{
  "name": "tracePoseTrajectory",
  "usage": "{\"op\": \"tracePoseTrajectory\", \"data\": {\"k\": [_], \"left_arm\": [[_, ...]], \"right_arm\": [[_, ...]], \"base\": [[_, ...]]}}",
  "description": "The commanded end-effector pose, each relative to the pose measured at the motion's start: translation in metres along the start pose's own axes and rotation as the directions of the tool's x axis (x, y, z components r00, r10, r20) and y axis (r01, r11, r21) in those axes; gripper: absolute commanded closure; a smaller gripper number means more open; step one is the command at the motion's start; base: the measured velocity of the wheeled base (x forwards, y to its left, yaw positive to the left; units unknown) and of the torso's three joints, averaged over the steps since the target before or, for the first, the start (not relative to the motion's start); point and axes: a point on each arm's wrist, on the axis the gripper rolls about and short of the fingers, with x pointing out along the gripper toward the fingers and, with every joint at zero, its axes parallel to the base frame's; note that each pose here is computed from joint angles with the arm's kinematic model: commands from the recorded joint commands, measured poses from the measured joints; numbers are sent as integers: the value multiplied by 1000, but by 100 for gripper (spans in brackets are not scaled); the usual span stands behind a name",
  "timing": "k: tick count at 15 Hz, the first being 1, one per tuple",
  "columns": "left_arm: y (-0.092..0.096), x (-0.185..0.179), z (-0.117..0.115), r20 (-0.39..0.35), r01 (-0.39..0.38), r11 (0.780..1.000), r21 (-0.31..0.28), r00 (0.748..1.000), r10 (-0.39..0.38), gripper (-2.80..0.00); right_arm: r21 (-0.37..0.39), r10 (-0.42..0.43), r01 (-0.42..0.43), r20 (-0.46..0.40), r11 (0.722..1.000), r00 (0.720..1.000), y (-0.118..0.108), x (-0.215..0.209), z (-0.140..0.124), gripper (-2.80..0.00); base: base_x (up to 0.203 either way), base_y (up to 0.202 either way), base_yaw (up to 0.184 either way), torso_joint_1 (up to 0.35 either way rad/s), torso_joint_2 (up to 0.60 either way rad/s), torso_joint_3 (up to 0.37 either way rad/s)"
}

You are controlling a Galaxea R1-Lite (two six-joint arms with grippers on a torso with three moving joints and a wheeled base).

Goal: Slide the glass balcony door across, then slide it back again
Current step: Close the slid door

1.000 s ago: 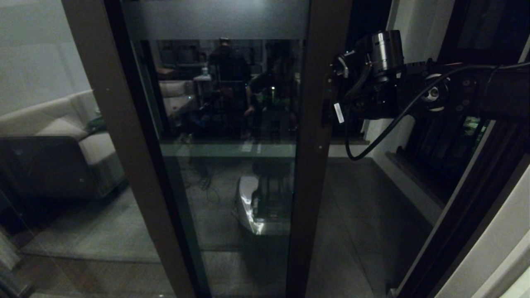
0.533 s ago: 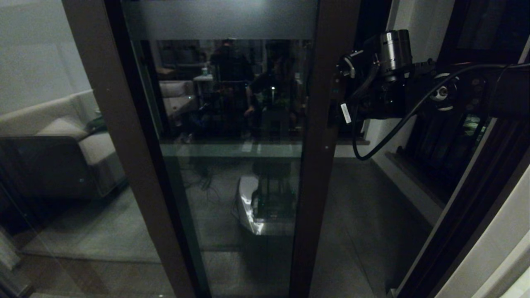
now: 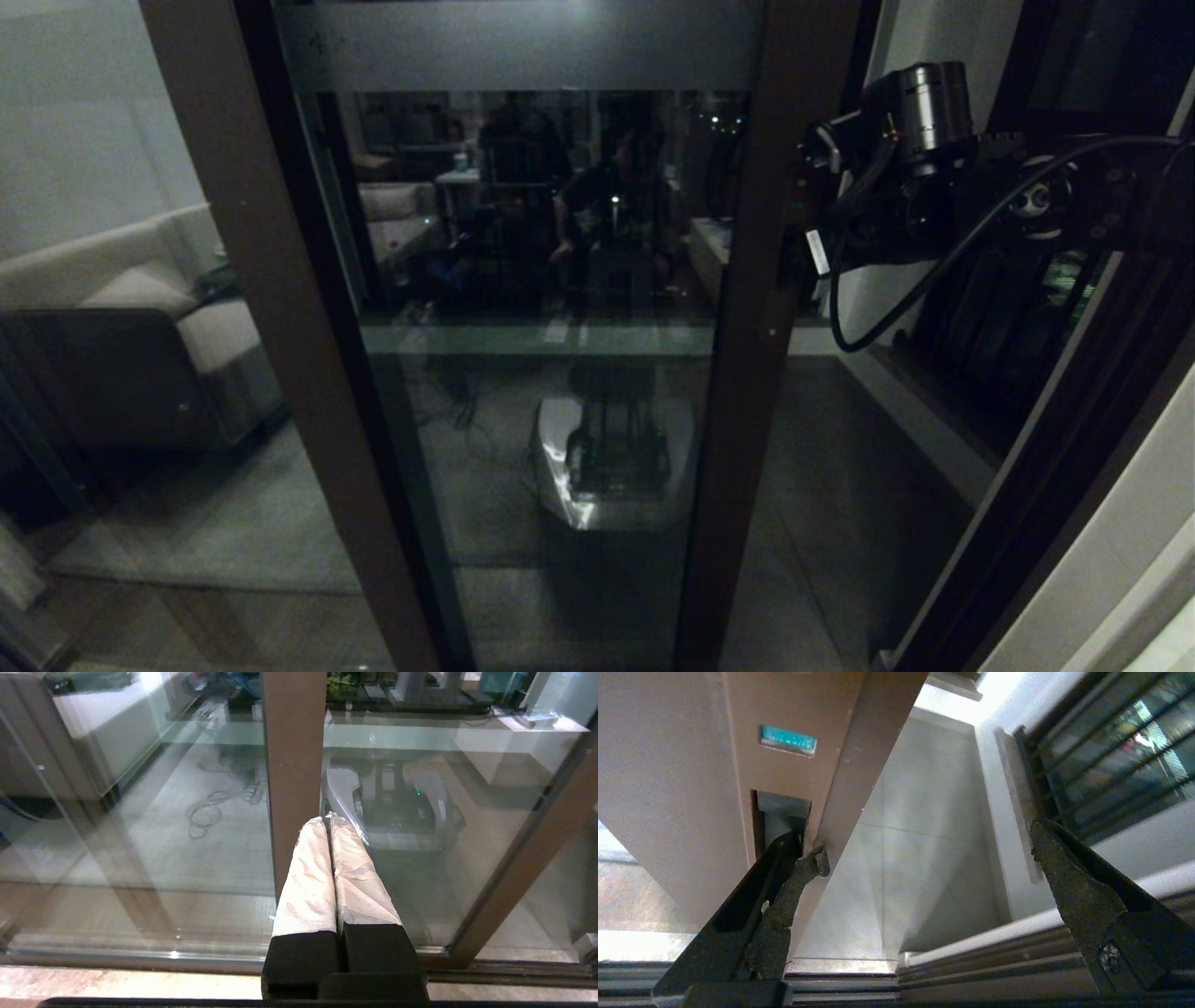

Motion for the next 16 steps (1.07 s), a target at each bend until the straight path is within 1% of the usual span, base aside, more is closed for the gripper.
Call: {"op": "tracePoseTrajectory", "data": {"k": [1, 6, 16], "left_arm": [[0, 0, 0, 0, 0, 1000, 0, 1000, 0, 0], [0, 0, 0, 0, 0, 1000, 0, 1000, 0, 0], [0, 0, 0, 0, 0, 1000, -1, 1000, 0, 0]], "right_arm": [[4, -7, 7, 15, 1000, 1000, -8, -10, 2, -280], [-3, -13, 13, 9, 1000, 1000, -10, -8, 1, -280], [-28, -55, 54, -25, 998, 998, -24, 9, -7, -280]], "base": [[0, 0, 0, 0, 0, 0], [0, 0, 0, 0, 0, 0], [0, 0, 0, 0, 0, 0]]}}
